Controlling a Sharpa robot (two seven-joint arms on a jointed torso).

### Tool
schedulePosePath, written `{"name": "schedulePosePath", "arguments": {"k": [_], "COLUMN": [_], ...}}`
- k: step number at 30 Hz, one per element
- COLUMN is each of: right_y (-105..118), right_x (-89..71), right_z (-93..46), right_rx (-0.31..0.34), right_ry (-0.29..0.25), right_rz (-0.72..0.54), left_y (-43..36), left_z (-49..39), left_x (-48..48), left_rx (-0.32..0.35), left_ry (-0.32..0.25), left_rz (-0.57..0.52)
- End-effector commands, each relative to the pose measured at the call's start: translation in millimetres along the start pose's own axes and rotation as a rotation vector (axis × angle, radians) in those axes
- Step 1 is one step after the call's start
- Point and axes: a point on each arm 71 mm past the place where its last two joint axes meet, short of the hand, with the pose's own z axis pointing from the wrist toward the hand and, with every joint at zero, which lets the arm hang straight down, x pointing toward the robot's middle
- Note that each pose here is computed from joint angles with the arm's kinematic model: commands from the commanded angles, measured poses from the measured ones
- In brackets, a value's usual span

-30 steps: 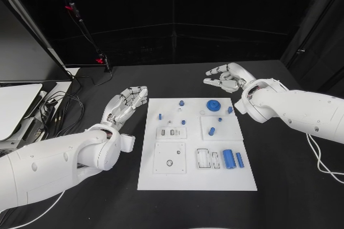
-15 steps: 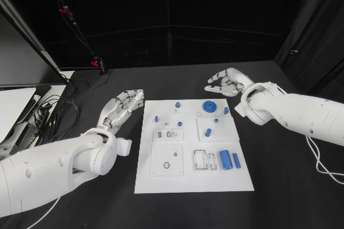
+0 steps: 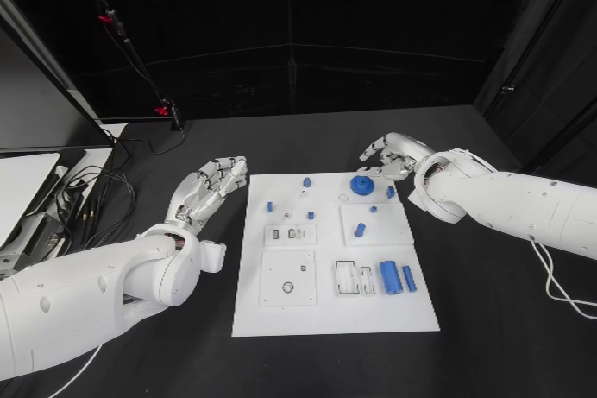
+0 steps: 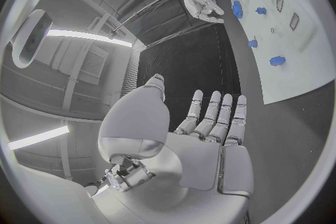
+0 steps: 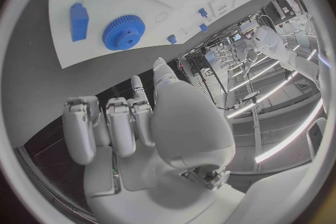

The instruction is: Assemble the parts on the task board

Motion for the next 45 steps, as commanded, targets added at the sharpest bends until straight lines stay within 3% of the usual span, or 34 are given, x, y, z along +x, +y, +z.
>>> {"name": "schedulePosePath", "arguments": {"k": [1, 17, 45], "right_y": [-2, -6, -1], "right_x": [4.5, 13.8, 22.9], "right_z": [0.4, 1.5, 4.4], "right_rx": [0.035, 0.09, 0.101], "right_ry": [0.063, 0.123, 0.15], "right_rz": [-0.056, -0.105, -0.132], "left_y": [-19.7, -19.5, -19.3], "left_z": [-2.2, -2.2, -2.8], "left_x": [0.8, -0.2, -2.8], "left_rx": [0.273, 0.273, 0.269], "left_ry": [0.011, 0.01, 0.005], "left_rz": [-0.004, -0.003, 0.001]}}
